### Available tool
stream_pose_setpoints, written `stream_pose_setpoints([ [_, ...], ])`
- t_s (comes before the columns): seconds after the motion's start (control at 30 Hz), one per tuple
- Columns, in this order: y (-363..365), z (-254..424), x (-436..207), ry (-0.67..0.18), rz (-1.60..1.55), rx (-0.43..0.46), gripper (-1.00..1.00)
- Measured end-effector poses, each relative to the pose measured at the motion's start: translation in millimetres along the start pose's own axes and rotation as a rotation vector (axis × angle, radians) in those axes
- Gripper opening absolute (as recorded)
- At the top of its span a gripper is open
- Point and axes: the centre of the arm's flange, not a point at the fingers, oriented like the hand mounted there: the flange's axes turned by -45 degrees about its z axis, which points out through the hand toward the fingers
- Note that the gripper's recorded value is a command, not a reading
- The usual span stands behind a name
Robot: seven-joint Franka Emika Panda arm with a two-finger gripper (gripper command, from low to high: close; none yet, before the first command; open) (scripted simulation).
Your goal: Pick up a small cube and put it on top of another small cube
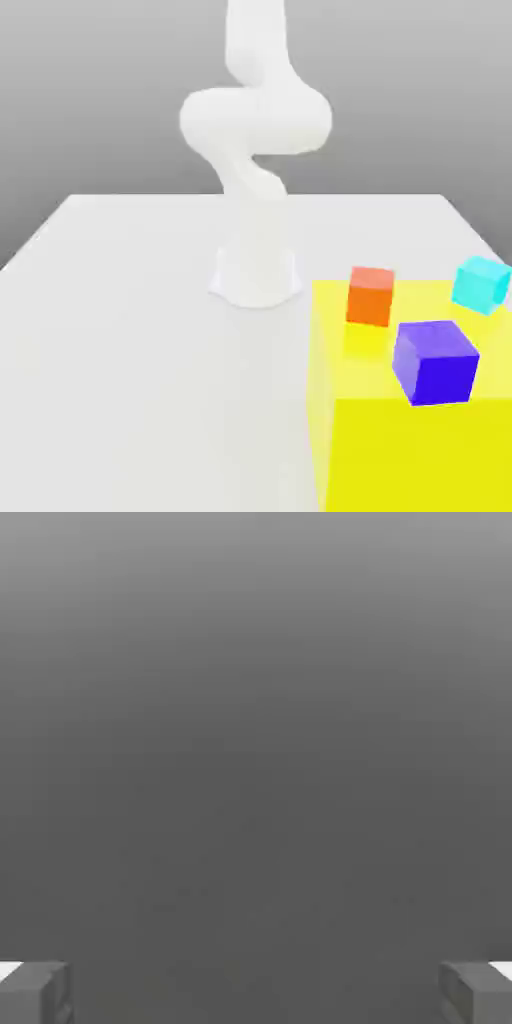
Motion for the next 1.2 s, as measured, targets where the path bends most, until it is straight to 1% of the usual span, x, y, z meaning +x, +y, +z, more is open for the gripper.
stream_pose_setpoints([
  [0.2,-69.6,93.7,7.0,-0.078,-0.400,0.059,0.00],
  [0.37,-144.9,169.1,-14.3,-0.128,-0.769,0.146,0.00],
  [0.57,-248.4,245.6,-77.7,-0.156,-1.248,0.291,0.00],
  [0.77,-349.1,295.5,-177.2,-0.138,-1.736,0.469,0.00],
  [0.97,-388.0,312.1,-285.5,-0.126,-2.126,0.644,0.00],
  [1.13,-369.9,296.8,-357.7,-0.140,-2.337,0.771,0.00],
  [1.2,-354.5,287.8,-376.0,-0.151,-2.372,0.811,0.00],
])
